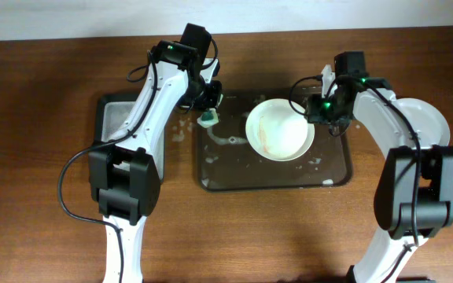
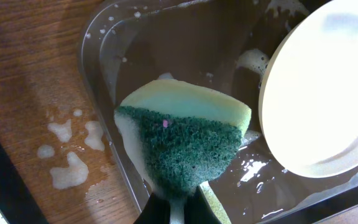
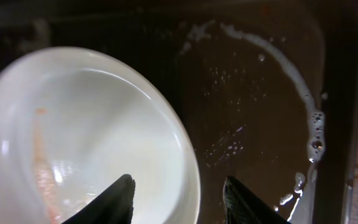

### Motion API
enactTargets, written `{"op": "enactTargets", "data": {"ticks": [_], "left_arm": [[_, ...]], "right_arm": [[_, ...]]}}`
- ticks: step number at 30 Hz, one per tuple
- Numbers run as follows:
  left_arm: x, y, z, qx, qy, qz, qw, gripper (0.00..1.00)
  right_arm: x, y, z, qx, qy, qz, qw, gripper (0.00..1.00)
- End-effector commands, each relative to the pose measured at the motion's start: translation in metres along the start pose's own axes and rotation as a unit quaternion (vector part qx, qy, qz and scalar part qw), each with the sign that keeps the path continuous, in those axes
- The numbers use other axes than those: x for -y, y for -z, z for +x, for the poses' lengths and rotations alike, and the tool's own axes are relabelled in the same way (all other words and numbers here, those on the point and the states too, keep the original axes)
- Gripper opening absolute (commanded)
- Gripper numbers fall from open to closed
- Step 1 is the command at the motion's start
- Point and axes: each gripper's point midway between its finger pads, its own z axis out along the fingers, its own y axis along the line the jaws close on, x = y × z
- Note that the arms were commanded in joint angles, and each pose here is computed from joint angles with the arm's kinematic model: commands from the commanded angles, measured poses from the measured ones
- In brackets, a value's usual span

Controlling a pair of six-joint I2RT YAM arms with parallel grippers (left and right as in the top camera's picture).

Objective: Clean dirty plates on tray and stack at the side

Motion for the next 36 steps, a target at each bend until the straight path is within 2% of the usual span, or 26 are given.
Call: {"op": "enactTargets", "data": {"ticks": [1, 9, 17, 20, 21, 26, 32, 36], "left_arm": [[0.011, 0.004, -0.004, 0.011, -0.008, 0.000, 1.000, 0.01], [0.013, 0.003, -0.004, 0.011, -0.010, 0.001, 1.000, 0.01], [0.013, 0.003, -0.004, 0.011, -0.011, 0.001, 1.000, 0.01], [0.015, 0.003, -0.005, 0.014, -0.013, 0.002, 1.000, 0.01], [0.015, 0.003, -0.005, 0.014, -0.013, 0.002, 1.000, 0.01], [0.015, 0.003, -0.006, 0.016, -0.013, 0.002, 1.000, 0.01], [0.017, 0.003, -0.008, 0.021, -0.014, 0.009, 1.000, 0.01], [0.028, 0.004, -0.013, 0.030, -0.017, 0.038, 0.999, 0.01]], "right_arm": [[0.006, -0.013, 0.007, -0.016, 0.018, 0.009, 1.000, 0.44], [0.009, -0.035, 0.019, -0.045, 0.020, 0.005, 0.999, 0.35], [0.007, -0.038, 0.021, -0.050, 0.018, -0.003, 0.999, 0.20], [0.006, -0.047, 0.027, -0.063, 0.015, -0.014, 0.998, 0.11], [0.006, -0.050, 0.029, -0.067, 0.014, -0.013, 0.998, 0.04], [0.003, -0.048, 0.034, -0.082, 0.009, -0.024, 0.996, 0.04], [-0.043, -0.017, 0.035, -0.126, -0.052, -0.135, 0.981, 0.04], [-0.050, -0.027, 0.046, -0.140, -0.059, -0.100, 0.983, 0.04]]}}
